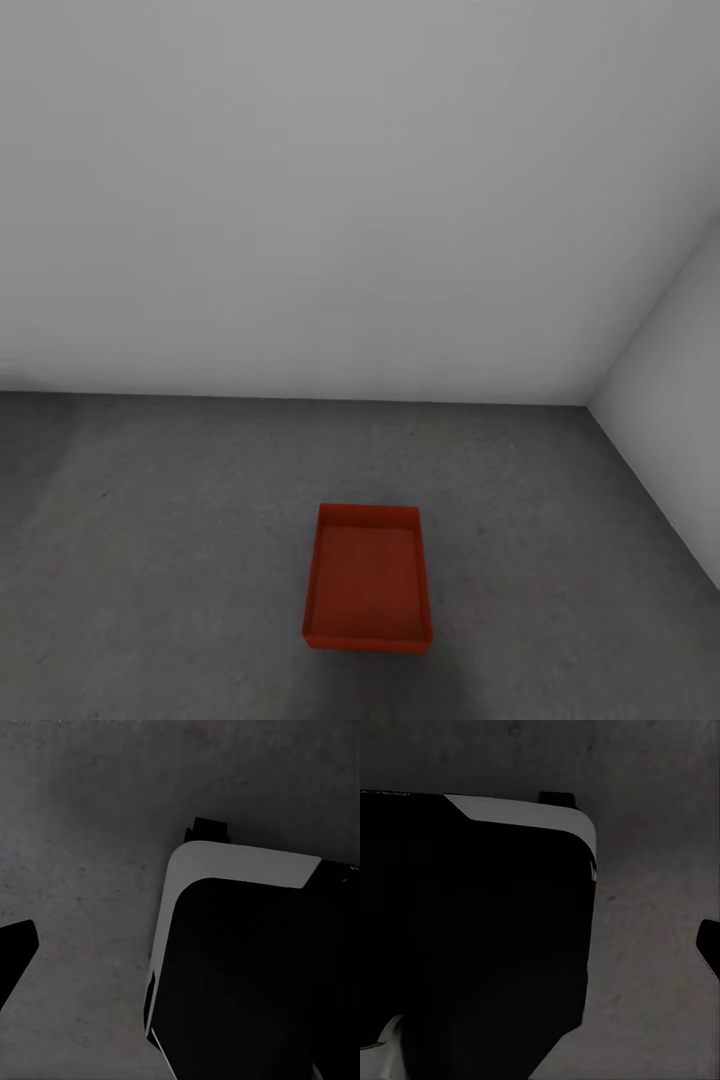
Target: Move the two storage containers from the living room to the garage. In the garage, place one container on the floor and stack the other container on top of it (either order is fine).
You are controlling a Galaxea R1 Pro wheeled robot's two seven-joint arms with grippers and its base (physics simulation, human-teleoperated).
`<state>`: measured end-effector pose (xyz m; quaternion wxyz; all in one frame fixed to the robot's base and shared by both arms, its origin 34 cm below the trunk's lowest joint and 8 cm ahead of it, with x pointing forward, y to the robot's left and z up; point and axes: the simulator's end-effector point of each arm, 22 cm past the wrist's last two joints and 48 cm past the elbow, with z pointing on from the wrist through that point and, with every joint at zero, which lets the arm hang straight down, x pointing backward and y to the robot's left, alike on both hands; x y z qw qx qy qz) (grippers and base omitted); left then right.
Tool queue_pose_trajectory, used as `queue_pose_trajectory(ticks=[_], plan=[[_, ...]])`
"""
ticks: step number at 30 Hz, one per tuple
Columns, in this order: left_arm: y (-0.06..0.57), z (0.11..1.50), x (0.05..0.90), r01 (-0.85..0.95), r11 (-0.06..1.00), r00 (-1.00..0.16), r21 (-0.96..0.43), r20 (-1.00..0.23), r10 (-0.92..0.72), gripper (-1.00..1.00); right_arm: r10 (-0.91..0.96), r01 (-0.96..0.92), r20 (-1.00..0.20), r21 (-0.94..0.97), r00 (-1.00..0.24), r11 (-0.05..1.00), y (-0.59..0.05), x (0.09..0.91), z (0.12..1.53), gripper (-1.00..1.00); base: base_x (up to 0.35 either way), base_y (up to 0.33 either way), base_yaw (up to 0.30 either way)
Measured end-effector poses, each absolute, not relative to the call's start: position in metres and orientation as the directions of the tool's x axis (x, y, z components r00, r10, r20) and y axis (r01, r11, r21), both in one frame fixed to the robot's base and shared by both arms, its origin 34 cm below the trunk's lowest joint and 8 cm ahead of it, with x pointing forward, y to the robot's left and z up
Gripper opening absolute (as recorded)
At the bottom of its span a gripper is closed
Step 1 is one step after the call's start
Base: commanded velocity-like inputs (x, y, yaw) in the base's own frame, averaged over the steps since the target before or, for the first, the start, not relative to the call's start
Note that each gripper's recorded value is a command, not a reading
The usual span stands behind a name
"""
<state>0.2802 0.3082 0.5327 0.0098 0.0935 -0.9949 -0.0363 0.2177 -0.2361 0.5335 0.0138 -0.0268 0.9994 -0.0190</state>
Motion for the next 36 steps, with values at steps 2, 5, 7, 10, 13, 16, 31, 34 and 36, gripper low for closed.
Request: queue_pose_trajectory(ticks=[2, 5, 7, 10, 13, 16, 31, 34, 36], plan=[[0.308, 0.535, 0.280, -0.184, 0.980, -0.983, 0.074, 0.013, -0.186, 1.00, -0.056, -0.054, -0.027, -0.049, -0.998, 0.997, -0.244, 0.217, 0.536, 1.00, 0.000, 0.000, 0.000], [0.308, 0.538, 0.279, -0.184, 0.980, -0.983, 0.073, 0.013, -0.185, 1.00, -0.058, -0.057, -0.027, -0.055, -0.998, 0.997, -0.249, 0.217, 0.539, 1.00, 0.000, 0.000, 0.000], [0.308, 0.541, 0.279, -0.185, 0.980, -0.982, 0.074, 0.013, -0.186, 1.00, -0.059, -0.057, -0.026, -0.057, -0.998, 0.997, -0.251, 0.216, 0.541, 1.00, 0.000, 0.000, 0.000], [0.308, 0.543, 0.278, -0.185, 0.980, -0.982, 0.074, 0.012, -0.186, 1.00, -0.059, -0.058, -0.025, -0.058, -0.998, 0.997, -0.251, 0.215, 0.544, 1.00, 0.000, 0.000, 0.000], [0.309, 0.543, 0.278, -0.185, 0.980, -0.982, 0.075, 0.011, -0.187, 1.00, -0.059, -0.058, -0.024, -0.057, -0.998, 0.997, -0.251, 0.215, 0.544, 1.00, 0.000, 0.000, 0.000], [0.309, 0.543, 0.279, -0.186, 0.980, -0.982, 0.075, 0.010, -0.187, 1.00, -0.057, -0.056, -0.026, -0.054, -0.998, 0.997, -0.248, 0.216, 0.544, 1.00, 0.000, 0.000, 0.000], [0.308, 0.546, 0.288, -0.188, 0.980, -0.982, 0.070, -0.013, -0.187, 1.00, -0.049, -0.046, -0.050, -0.056, -0.998, 0.997, -0.246, 0.225, 0.546, 1.00, 0.000, 0.000, 0.000], [0.305, 0.547, 0.289, -0.188, 0.980, -0.982, 0.066, -0.015, -0.188, 1.00, -0.048, -0.045, -0.055, -0.057, -0.997, 0.997, -0.245, 0.227, 0.546, 1.00, 0.000, 0.000, 0.000], [0.305, 0.547, 0.286, -0.188, 0.980, -0.982, 0.065, -0.014, -0.187, 1.00, -0.049, -0.045, -0.058, -0.056, -0.997, 0.997, -0.245, 0.228, 0.547, 1.00, 0.000, 0.000, 0.000]])
